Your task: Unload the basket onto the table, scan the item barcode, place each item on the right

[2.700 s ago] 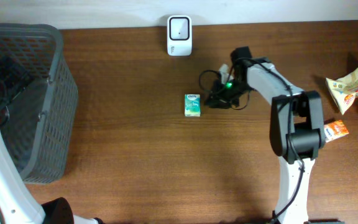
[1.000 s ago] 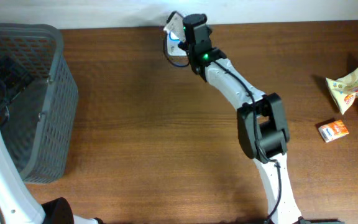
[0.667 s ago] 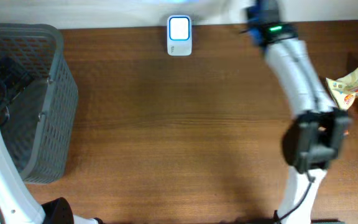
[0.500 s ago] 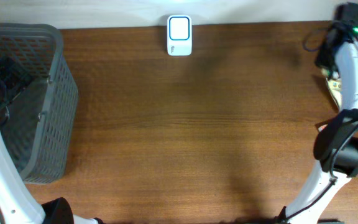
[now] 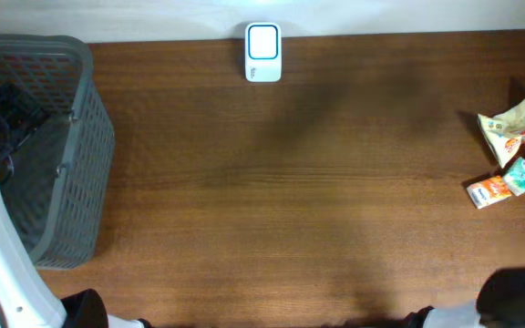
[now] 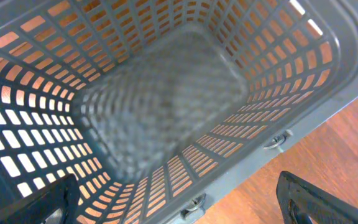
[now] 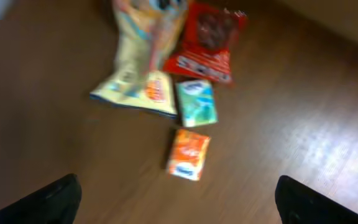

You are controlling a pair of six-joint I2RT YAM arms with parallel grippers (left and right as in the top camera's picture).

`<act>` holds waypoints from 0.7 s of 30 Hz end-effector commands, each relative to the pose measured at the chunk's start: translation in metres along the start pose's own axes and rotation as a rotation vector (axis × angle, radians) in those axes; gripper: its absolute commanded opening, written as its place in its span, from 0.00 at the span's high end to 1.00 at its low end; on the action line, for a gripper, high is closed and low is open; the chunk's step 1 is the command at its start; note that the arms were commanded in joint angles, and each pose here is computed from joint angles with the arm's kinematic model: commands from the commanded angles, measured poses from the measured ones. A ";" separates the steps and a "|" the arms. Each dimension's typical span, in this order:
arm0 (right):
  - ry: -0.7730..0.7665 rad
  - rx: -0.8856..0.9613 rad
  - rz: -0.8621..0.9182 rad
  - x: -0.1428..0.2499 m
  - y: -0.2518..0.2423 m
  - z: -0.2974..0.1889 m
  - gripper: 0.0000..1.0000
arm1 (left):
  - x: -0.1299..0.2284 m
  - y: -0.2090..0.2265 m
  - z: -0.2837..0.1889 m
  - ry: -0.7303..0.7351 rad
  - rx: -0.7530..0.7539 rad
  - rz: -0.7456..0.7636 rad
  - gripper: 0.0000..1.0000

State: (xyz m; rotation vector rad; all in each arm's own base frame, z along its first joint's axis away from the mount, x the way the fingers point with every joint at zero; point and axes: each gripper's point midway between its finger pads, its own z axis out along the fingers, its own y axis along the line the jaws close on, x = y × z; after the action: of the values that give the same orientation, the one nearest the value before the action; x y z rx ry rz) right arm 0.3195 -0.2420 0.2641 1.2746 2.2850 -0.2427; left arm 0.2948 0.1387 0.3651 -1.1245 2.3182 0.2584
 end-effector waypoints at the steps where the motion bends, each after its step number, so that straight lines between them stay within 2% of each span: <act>1: -0.066 -0.216 -0.033 0.056 0.013 -0.073 0.01 | -0.001 0.002 -0.002 -0.007 -0.002 -0.013 0.01; 4: -0.142 -0.359 -0.108 0.119 0.019 -0.090 0.01 | -0.001 0.002 -0.002 -0.007 -0.002 -0.013 0.01; 5: -0.099 -0.418 -0.144 0.159 0.018 -0.086 0.01 | -0.001 0.002 -0.002 -0.007 -0.003 -0.013 0.01; 8: 0.037 -0.456 -0.178 0.222 0.006 -0.070 0.01 | -0.001 0.002 -0.002 -0.007 -0.002 -0.013 0.01; 17: 0.185 -0.376 -0.189 0.242 -0.001 -0.048 0.01 | -0.001 0.002 -0.002 -0.007 -0.003 -0.013 0.01; 21: 0.226 -0.428 -0.231 0.257 0.011 -0.045 0.02 | -0.001 0.002 -0.002 -0.007 -0.003 -0.013 0.01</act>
State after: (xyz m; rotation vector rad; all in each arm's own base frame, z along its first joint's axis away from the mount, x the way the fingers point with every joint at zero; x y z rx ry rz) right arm 0.1991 -0.0401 0.1822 0.9076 2.4665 0.2656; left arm 0.2947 0.1393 0.3648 -1.1267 2.3189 0.2594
